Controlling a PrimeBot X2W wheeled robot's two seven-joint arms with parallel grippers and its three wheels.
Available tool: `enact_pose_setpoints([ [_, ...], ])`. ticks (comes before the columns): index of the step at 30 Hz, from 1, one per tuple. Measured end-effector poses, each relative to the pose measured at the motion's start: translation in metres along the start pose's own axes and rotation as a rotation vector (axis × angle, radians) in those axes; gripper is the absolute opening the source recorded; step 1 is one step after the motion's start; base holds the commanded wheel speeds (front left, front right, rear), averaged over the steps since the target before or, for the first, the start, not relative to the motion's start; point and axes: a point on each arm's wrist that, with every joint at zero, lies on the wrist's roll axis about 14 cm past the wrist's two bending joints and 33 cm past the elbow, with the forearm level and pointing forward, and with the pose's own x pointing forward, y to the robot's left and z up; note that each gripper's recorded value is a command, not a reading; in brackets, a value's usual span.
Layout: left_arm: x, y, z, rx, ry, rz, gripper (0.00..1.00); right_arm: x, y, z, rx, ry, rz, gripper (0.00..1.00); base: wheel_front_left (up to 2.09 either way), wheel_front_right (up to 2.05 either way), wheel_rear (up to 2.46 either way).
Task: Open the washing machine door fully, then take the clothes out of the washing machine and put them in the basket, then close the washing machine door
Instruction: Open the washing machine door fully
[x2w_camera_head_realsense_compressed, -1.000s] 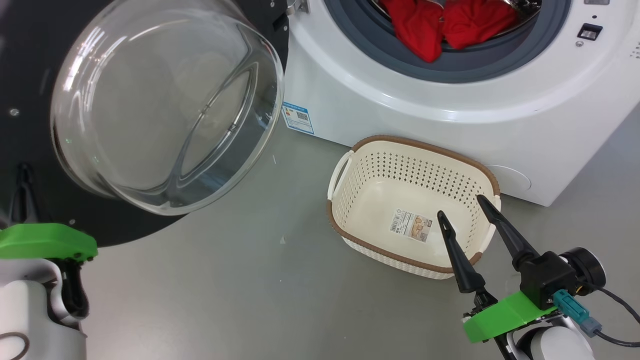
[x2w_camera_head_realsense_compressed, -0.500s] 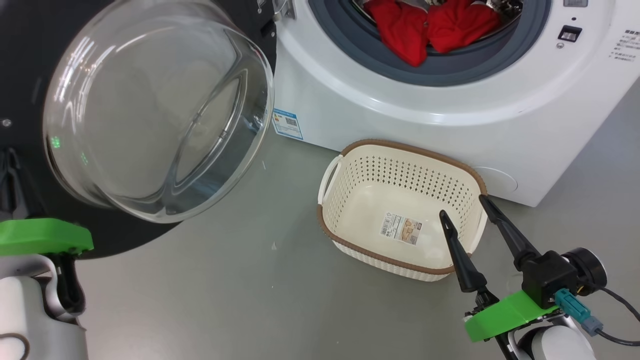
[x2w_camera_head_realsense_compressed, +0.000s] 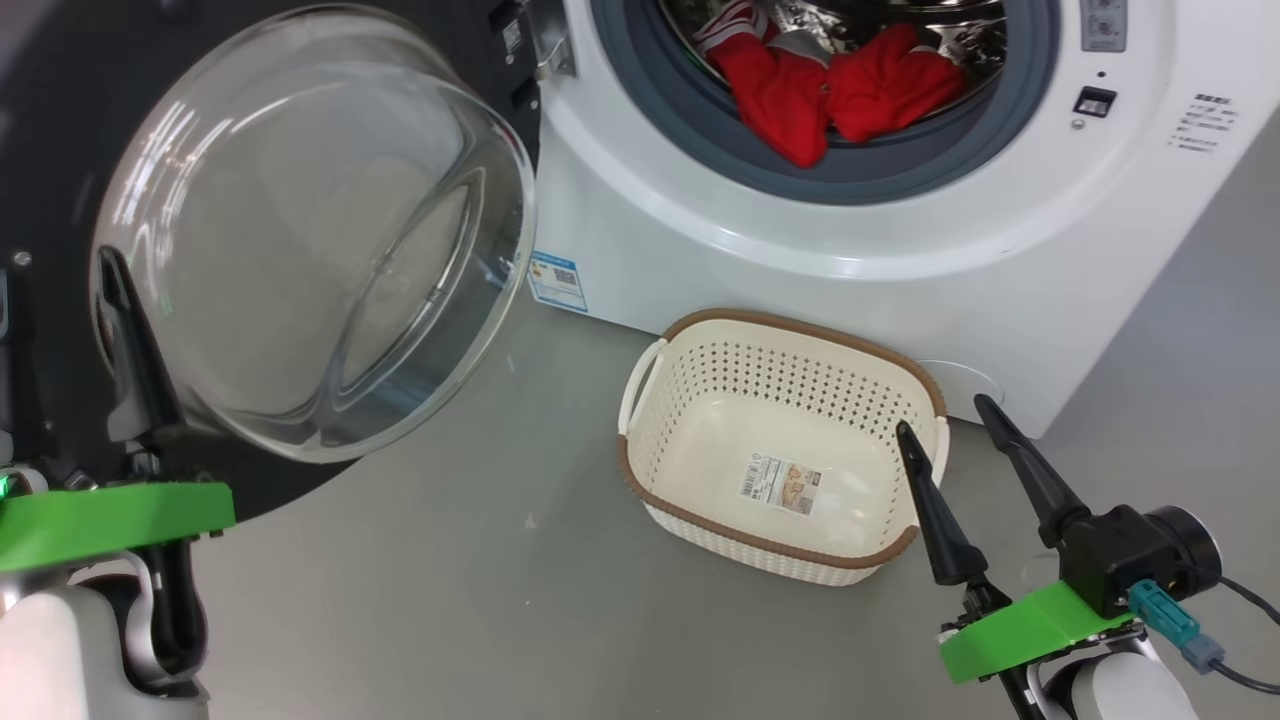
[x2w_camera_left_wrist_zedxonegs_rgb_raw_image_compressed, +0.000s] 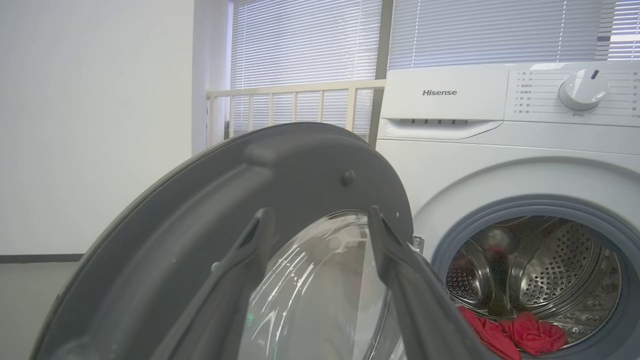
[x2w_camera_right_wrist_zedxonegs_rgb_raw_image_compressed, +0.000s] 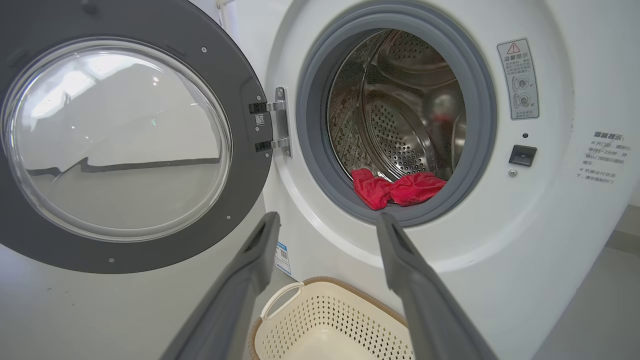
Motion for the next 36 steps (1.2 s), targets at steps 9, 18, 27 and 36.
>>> enact_pose_setpoints([
  [9, -0.007, -0.072, 0.018, -0.178, -0.066, -0.204, 1.0, -0.018, -0.041, 0.014, -0.029, -0.034, -0.129, 1.0, 0.0, 0.0, 0.0],
  [18, -0.025, -0.138, -0.006, -0.25, 0.02, -0.401, 1.0, -0.041, -0.086, 0.052, -0.071, -0.135, -0.276, 1.0, 0.0, 0.0, 0.0],
  [27, -0.05, -0.179, -0.051, -0.269, 0.176, -0.532, 1.0, -0.084, -0.122, 0.081, -0.118, -0.199, -0.422, 1.0, 0.0, 0.0, 0.0],
  [36, -0.073, -0.197, -0.076, -0.246, 0.263, -0.597, 1.0, -0.125, -0.135, 0.084, -0.118, -0.198, -0.512, 1.0, 0.0, 0.0, 0.0],
])
